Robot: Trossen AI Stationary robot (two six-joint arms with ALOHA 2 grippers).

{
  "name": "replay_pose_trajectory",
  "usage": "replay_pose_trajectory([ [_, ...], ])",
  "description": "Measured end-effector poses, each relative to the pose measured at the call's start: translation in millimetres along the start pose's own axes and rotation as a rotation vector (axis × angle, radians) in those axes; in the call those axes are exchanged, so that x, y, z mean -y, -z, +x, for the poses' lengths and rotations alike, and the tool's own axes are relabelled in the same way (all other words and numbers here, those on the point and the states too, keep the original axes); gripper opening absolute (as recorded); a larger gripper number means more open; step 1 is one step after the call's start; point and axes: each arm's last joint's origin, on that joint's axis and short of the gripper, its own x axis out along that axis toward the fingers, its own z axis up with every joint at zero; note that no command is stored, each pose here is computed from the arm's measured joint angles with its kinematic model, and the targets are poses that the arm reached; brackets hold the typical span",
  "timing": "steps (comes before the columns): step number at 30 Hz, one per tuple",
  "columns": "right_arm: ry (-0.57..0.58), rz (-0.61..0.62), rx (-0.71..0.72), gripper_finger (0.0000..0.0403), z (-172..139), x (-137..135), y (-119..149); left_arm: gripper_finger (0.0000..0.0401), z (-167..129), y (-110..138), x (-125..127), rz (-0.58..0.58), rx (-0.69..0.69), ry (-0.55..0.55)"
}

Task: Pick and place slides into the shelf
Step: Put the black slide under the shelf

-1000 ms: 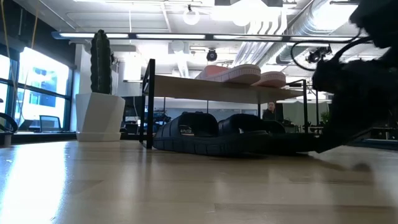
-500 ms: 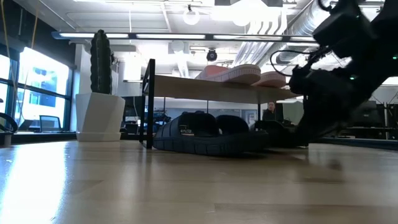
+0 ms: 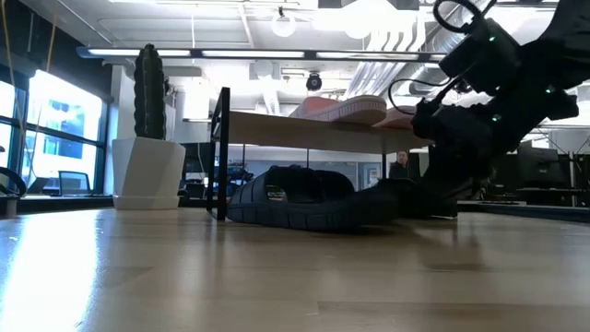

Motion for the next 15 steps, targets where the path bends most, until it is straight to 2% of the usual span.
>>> replay_pose_trajectory([
  [15,-0.017,-0.013,0.034,0.0,4,9,-23,0.0014,0,-1,-1,0.0,0.028,-0.031],
])
